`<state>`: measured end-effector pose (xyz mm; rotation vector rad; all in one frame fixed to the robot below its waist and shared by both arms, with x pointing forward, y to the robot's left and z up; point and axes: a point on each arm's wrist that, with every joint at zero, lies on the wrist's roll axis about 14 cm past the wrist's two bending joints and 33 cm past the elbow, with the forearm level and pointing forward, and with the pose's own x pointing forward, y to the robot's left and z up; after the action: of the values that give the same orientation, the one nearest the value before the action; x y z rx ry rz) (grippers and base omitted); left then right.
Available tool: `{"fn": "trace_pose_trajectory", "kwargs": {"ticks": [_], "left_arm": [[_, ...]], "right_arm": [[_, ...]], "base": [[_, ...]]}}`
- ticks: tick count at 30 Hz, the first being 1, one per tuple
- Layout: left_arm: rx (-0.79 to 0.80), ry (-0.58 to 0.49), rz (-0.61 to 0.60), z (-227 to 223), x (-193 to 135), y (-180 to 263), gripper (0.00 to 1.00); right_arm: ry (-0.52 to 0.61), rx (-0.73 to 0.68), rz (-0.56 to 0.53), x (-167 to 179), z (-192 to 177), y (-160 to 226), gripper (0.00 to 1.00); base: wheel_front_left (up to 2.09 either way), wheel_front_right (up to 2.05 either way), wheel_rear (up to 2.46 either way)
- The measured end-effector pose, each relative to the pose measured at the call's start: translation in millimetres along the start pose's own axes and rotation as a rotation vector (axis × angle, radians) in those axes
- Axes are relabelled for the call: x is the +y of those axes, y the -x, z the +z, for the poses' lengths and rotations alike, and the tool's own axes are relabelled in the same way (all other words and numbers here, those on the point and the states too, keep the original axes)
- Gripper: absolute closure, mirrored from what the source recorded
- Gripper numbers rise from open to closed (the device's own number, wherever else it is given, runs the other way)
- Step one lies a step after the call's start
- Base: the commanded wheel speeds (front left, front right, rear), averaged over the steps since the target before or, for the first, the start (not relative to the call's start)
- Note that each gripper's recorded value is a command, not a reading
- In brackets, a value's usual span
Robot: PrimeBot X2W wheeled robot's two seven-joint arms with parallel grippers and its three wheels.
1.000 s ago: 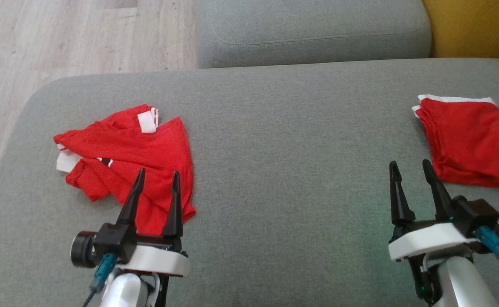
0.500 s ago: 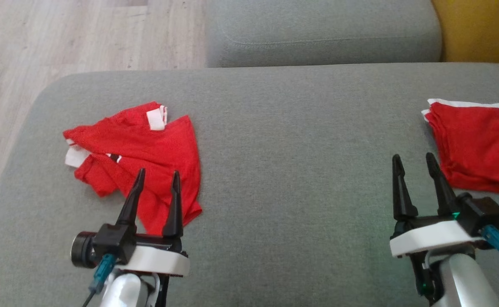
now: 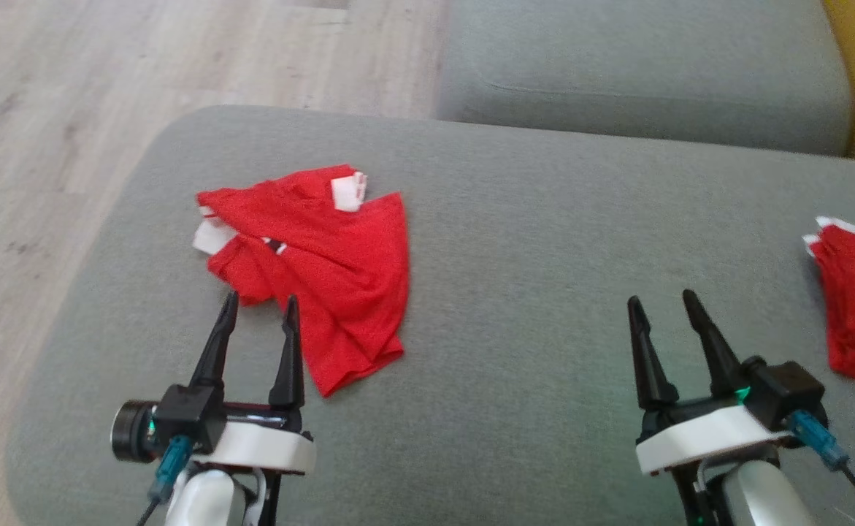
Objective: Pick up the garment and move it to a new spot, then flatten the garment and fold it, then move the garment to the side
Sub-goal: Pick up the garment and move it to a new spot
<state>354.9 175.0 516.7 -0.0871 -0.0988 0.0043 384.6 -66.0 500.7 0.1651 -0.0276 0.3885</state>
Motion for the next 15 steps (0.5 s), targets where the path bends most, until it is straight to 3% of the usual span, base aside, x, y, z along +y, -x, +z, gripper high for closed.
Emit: {"fn": "trace_pose_trajectory", "kwargs": {"ticks": [15], "left_arm": [[0.005, -0.015, 0.169, -0.8, 51.5, 40.1, 0.0]], "right_arm": [[-0.038, 0.03, 0.199, 66.8, -9.0, -14.6, 0.0]], "base": [[0.0, 0.0, 0.0]]}}
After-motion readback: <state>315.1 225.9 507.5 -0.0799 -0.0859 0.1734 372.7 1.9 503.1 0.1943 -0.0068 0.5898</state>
